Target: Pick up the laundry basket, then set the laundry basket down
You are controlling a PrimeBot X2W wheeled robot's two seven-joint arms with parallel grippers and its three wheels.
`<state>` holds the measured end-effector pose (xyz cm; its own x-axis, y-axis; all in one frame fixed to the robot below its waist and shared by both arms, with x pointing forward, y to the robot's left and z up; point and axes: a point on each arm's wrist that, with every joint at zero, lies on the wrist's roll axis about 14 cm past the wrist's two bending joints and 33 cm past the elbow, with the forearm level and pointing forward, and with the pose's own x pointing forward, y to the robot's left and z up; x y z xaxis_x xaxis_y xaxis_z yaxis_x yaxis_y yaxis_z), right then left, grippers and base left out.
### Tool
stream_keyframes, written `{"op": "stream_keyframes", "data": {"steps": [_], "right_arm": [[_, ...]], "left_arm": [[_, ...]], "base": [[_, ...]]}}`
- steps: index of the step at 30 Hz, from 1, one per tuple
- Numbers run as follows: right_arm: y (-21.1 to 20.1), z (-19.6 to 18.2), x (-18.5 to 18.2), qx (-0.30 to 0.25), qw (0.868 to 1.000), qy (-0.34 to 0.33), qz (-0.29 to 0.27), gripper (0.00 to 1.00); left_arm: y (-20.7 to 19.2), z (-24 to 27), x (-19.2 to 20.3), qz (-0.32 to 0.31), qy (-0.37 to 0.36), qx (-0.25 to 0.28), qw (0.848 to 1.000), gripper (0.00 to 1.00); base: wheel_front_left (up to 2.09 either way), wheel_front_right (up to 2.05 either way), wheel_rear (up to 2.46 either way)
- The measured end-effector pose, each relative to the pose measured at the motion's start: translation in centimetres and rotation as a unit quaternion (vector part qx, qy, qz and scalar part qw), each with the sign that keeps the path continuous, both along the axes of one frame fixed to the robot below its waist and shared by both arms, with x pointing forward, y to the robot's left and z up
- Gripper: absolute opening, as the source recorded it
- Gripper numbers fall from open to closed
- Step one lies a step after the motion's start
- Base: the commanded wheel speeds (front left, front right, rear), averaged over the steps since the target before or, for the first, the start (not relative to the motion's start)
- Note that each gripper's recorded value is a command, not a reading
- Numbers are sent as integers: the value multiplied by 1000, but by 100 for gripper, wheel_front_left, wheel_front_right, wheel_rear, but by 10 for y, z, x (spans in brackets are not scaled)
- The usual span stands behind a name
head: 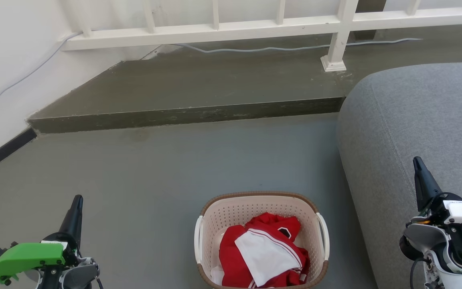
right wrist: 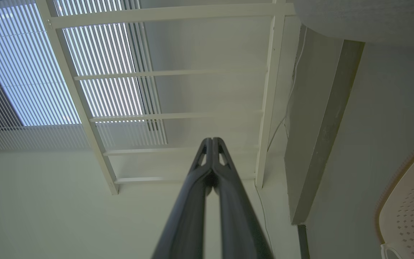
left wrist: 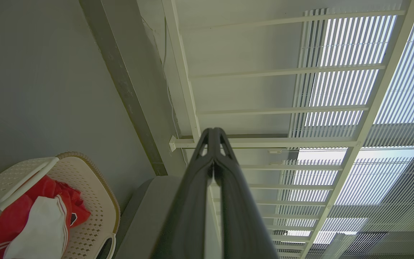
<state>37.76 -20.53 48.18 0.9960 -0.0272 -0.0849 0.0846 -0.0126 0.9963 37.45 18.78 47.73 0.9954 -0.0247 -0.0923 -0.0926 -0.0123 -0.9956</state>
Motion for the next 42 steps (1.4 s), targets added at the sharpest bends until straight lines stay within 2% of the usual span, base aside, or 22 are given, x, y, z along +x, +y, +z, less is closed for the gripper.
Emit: {"op": "stream_keyframes", "data": {"steps": [34, 35, 42], "right_arm": [[0, 0, 0, 0, 1000, 0, 0, 0], [0, 0, 0, 0, 1000, 0, 0, 100], [7, -28, -15, 13, 999, 42, 2, 100]], "left_arm": [[0, 0, 0, 0, 0, 0, 1000, 0], [0, 0, 0, 0, 0, 0, 1000, 100], [-7, -26, -14, -2, 40, -11, 999, 100]], "base": [[0, 0, 0], [0, 0, 0], [0, 0, 0]]}}
